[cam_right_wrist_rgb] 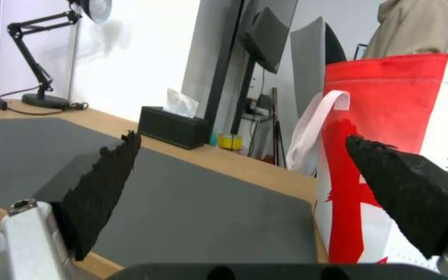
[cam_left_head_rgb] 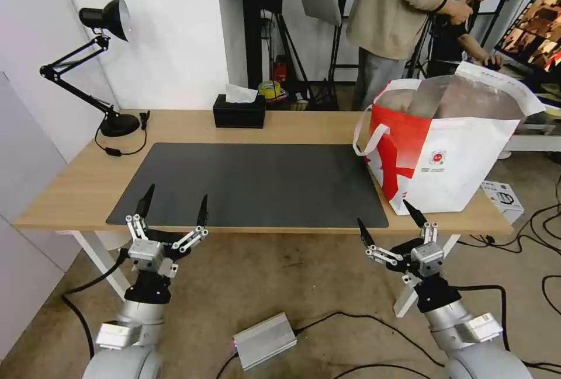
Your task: Pick up the trash from the table and place it into the takeout bag.
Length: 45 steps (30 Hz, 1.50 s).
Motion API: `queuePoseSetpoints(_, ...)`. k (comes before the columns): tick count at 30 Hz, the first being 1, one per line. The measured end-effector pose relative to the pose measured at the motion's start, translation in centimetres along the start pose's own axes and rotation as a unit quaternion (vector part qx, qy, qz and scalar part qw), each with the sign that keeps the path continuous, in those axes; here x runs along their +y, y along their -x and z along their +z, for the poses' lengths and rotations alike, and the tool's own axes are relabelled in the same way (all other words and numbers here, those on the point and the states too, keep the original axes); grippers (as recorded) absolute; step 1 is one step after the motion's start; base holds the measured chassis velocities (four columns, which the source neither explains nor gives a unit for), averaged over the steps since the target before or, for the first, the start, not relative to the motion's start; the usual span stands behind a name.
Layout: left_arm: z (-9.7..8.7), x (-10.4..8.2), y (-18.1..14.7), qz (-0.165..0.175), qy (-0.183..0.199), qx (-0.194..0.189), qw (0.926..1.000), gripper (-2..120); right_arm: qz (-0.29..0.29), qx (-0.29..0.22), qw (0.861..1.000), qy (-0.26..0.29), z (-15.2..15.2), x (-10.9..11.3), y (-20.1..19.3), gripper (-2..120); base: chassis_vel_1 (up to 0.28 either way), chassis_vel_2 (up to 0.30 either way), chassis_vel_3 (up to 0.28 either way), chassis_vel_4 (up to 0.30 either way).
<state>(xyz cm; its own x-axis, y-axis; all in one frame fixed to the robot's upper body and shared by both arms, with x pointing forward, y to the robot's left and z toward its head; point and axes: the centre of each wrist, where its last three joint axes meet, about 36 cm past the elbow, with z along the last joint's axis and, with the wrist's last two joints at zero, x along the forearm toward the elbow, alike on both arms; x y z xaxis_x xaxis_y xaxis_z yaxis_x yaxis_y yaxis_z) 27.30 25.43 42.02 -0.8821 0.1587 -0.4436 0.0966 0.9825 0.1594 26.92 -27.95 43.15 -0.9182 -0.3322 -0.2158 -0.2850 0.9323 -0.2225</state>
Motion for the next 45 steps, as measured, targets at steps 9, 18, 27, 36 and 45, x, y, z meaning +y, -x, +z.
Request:
queuePoseSetpoints(9,0.9,0.6,-1.7,-0.011,0.004,0.008,0.9999,100,0.0,0.0,1.0,0.0,0.0,0.0,0.0,100,0.0,0.0,0.0,0.0)
queuePoseSetpoints(18,1.6,0.5,-3.2,-0.014,0.002,0.019,0.9997,100,0.0,0.0,1.0,0.0,0.0,0.0,0.0,100,0.0,0.0,0.0,0.0)
queuePoseSetpoints(27,1.7,0.4,-3.5,-0.012,0.0,0.02,0.9997,100,0.0,0.0,1.0,0.0,0.0,0.0,0.0,100,0.0,0.0,0.0,0.0)
queuePoseSetpoints(36,2.0,0.0,-3.7,-0.006,-0.001,0.023,0.9997,100,0.0,0.0,1.0,0.0,0.0,0.0,0.0,100,0.0,0.0,0.0,0.0)
queuePoseSetpoints(45,2.0,0.0,-3.7,-0.006,-0.001,0.023,0.9997,100,0.0,0.0,1.0,0.0,0.0,0.0,0.0,100,0.0,0.0,0.0,0.0)
